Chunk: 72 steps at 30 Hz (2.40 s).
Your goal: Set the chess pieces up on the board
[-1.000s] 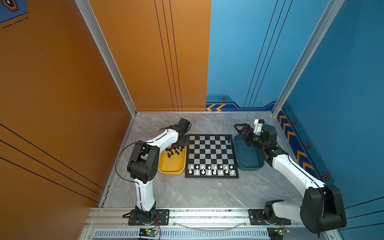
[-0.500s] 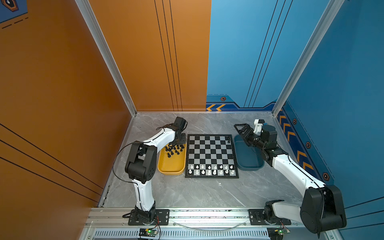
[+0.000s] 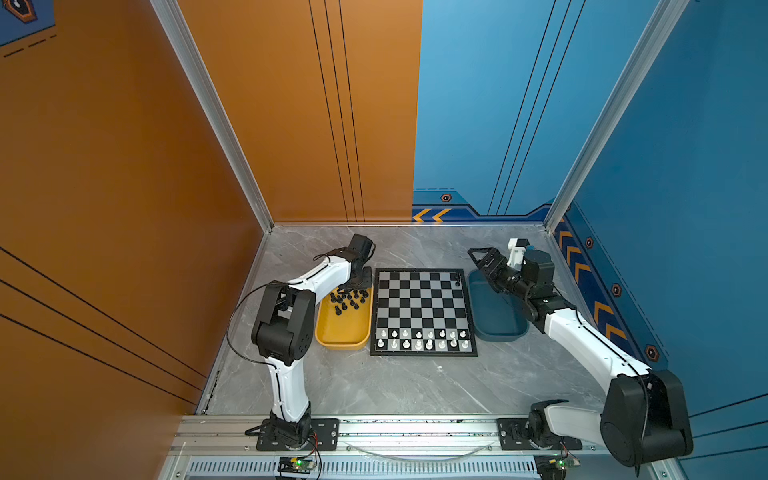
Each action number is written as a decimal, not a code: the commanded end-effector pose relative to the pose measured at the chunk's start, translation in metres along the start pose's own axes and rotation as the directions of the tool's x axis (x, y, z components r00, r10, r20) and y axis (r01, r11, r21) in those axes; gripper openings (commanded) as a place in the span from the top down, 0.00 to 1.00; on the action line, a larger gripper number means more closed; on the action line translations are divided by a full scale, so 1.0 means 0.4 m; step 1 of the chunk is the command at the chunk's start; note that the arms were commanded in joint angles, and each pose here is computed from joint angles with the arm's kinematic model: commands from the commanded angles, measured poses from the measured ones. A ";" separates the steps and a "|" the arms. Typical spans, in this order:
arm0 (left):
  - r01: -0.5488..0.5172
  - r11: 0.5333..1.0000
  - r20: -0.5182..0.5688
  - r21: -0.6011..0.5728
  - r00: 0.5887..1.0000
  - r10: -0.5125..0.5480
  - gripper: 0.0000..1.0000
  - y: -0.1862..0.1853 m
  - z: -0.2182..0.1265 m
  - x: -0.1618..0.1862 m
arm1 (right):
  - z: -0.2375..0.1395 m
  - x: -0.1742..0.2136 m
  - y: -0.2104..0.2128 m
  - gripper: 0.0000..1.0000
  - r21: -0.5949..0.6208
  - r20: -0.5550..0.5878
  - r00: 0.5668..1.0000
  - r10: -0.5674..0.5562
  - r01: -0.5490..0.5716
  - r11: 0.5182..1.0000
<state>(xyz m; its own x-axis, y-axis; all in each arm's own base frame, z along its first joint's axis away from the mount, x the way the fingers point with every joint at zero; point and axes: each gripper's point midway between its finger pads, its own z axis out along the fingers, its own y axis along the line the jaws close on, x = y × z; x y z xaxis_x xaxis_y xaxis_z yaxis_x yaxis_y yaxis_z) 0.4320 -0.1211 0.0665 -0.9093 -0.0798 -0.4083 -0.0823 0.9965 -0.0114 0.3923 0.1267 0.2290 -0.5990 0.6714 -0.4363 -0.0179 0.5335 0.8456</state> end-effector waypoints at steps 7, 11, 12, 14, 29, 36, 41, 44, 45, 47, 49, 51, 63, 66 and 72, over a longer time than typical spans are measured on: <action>0.020 1.000 -0.019 0.007 1.000 -0.020 0.73 -0.004 0.029 -0.010 | -0.013 -0.020 0.018 0.00 0.007 0.028 0.999 -0.027 0.027 1.000; 0.021 1.000 -0.024 0.004 0.999 -0.021 0.74 -0.003 0.036 -0.008 | -0.014 -0.021 0.017 0.00 0.008 0.029 0.999 -0.027 0.027 1.000; 0.022 1.000 -0.024 0.004 0.999 -0.022 0.74 -0.003 0.037 -0.008 | -0.014 -0.022 0.016 0.00 0.008 0.029 0.999 -0.027 0.026 1.000; 0.022 1.000 -0.028 0.004 0.999 -0.022 0.76 -0.002 0.039 -0.005 | -0.015 -0.023 0.018 0.00 0.007 0.030 0.999 -0.027 0.027 1.000; 0.022 1.000 -0.008 0.016 1.000 -0.022 0.76 -0.006 0.012 -0.013 | -0.019 -0.023 0.021 0.00 0.005 0.032 0.999 -0.028 0.028 1.000; 0.024 1.000 0.010 0.013 1.000 -0.025 0.75 -0.001 -0.006 -0.020 | -0.025 -0.023 0.024 0.00 0.003 0.035 0.999 -0.032 0.032 0.999; 0.024 1.000 0.019 0.017 1.000 -0.025 0.75 -0.003 -0.016 -0.025 | -0.031 -0.026 0.024 0.00 0.005 0.040 0.999 -0.035 0.035 0.999; 0.022 1.000 0.024 0.020 0.999 -0.023 0.75 -0.006 -0.022 -0.027 | -0.033 -0.024 0.026 0.00 0.004 0.039 0.999 -0.035 0.035 0.999; 0.022 1.000 0.024 0.019 0.999 -0.023 0.75 -0.006 -0.023 -0.027 | -0.035 -0.026 0.027 0.00 0.003 0.041 0.998 -0.037 0.037 0.999; 0.020 1.000 0.022 0.017 1.000 -0.021 0.74 -0.007 -0.023 -0.025 | -0.036 -0.025 0.024 0.00 0.005 0.041 0.998 -0.036 0.036 0.999; 0.020 1.000 0.016 0.012 1.000 -0.020 0.75 -0.005 -0.021 -0.022 | -0.036 -0.024 0.025 0.00 0.005 0.041 0.999 -0.036 0.036 0.999; 0.021 1.000 0.010 0.012 1.000 -0.021 0.75 -0.006 -0.018 -0.018 | -0.037 -0.025 0.025 0.00 0.004 0.042 0.998 -0.036 0.036 0.999; 0.023 1.000 -0.022 0.022 1.000 -0.022 0.76 -0.025 -0.004 0.006 | -0.041 -0.026 0.023 0.00 0.005 0.045 0.998 -0.036 0.036 0.999; 0.022 1.000 -0.028 0.022 0.999 -0.021 0.76 -0.028 0.000 0.011 | -0.041 -0.026 0.022 0.00 0.006 0.045 0.998 -0.036 0.035 0.999; 0.023 1.000 -0.038 0.017 0.999 -0.023 0.77 -0.027 0.007 0.018 | -0.044 -0.028 0.021 0.00 0.006 0.047 0.998 -0.035 0.035 0.999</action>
<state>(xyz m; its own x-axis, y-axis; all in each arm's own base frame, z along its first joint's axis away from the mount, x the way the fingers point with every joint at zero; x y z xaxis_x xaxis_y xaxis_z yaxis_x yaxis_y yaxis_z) 0.4326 -0.1293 0.0624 -0.9119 -0.0945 -0.3994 -0.0916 0.9954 -0.0264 0.3852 0.1218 0.2365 -0.5913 0.6710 -0.4473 -0.0212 0.5415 0.8404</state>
